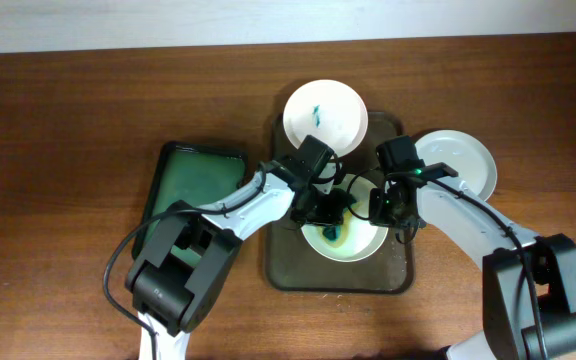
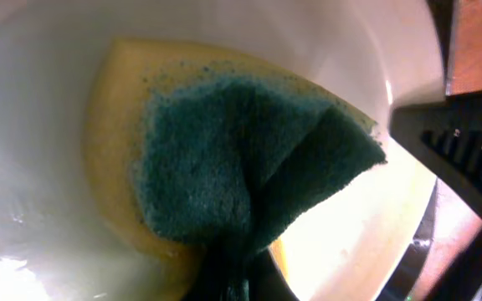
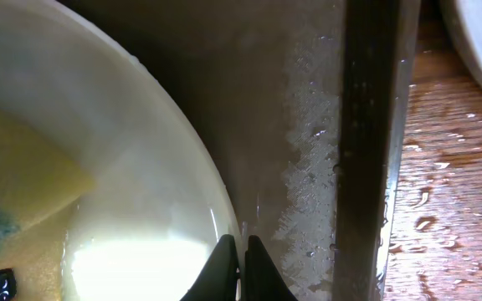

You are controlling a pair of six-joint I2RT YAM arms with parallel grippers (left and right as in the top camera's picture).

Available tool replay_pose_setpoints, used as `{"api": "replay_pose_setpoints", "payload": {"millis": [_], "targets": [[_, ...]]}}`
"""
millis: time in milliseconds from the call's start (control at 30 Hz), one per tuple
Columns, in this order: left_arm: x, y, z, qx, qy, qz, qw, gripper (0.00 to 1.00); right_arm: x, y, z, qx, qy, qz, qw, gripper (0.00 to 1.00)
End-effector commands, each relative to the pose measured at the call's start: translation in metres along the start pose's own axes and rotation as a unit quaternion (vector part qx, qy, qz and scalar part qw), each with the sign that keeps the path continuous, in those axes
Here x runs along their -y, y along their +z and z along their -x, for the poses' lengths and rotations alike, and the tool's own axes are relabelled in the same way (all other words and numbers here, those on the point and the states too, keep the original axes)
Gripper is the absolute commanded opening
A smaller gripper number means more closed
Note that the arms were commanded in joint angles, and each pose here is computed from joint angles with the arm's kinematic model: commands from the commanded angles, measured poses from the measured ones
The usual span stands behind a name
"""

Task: Clean dirty plates on tray and stack at the side
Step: 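Scrub the held plate with the sponge in the left gripper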

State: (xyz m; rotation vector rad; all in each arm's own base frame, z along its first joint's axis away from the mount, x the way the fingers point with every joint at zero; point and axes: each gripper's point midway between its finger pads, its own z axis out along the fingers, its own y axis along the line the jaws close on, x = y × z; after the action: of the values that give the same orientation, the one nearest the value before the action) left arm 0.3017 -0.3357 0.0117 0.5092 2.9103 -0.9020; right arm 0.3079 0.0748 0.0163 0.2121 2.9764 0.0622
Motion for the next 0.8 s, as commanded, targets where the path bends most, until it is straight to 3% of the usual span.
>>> {"api": "replay_pose_setpoints", "payload": {"millis": [0,33,133,233,333,367,400,433,467,500,700,733,767], "targets": [[-0.033,0.02,-0.019,-0.051,-0.033,0.039,0.997,0.0,-0.027,-0.004,-0.004,-0.01,-0.009,0.056,0.998,0.04],[-0.077,-0.004,-0.014,-0.047,-0.06,0.157,0.985,0.0,-0.027,-0.004,-0.004,-0.01,-0.009,0.055,0.998,0.04],[-0.125,-0.059,0.004,-0.027,-0.065,0.328,0.942,0.0,-0.027,-0.004,-0.004,-0.011,-0.009,0.055,0.998,0.04],[-0.125,-0.06,0.007,-0.02,-0.056,0.343,0.938,0.0,-0.027,-0.004,-0.004,-0.01,-0.009,0.055,0.998,0.04],[-0.142,-0.081,0.01,-0.004,-0.03,0.436,0.9,0.0,-0.026,-0.004,-0.004,-0.01,-0.018,0.053,0.998,0.04],[-0.13,-0.068,0.007,-0.015,-0.037,0.392,0.919,0.0,-0.026,-0.004,-0.004,-0.009,-0.018,0.054,0.998,0.04],[-0.098,-0.041,0.001,-0.039,-0.053,0.279,0.958,0.0,-0.026,-0.004,-0.004,-0.009,-0.018,0.054,0.998,0.04],[-0.06,-0.021,-0.003,-0.061,-0.058,0.165,0.983,0.0,-0.026,-0.004,-0.004,-0.009,-0.019,0.054,0.998,0.04],[0.002,-0.001,-0.004,-0.085,-0.018,-0.007,0.996,0.0,-0.026,-0.004,-0.004,-0.009,-0.02,0.054,0.998,0.04],[0.03,0.005,-0.006,-0.094,-0.003,-0.071,0.993,0.0,-0.026,-0.004,-0.004,-0.009,-0.02,0.054,0.998,0.04],[0.06,0.019,-0.024,-0.11,0.035,-0.083,0.99,0.0,-0.026,-0.004,-0.004,-0.009,-0.02,0.054,0.998,0.04],[0.053,0.02,-0.023,-0.106,0.034,-0.063,0.992,0.0,-0.026,-0.004,-0.004,-0.009,-0.02,0.054,0.998,0.04],[0.023,0.021,-0.019,-0.092,0.029,0.018,0.995,0.0,-0.026,-0.004,-0.004,-0.009,-0.02,0.054,0.998,0.04]]}}
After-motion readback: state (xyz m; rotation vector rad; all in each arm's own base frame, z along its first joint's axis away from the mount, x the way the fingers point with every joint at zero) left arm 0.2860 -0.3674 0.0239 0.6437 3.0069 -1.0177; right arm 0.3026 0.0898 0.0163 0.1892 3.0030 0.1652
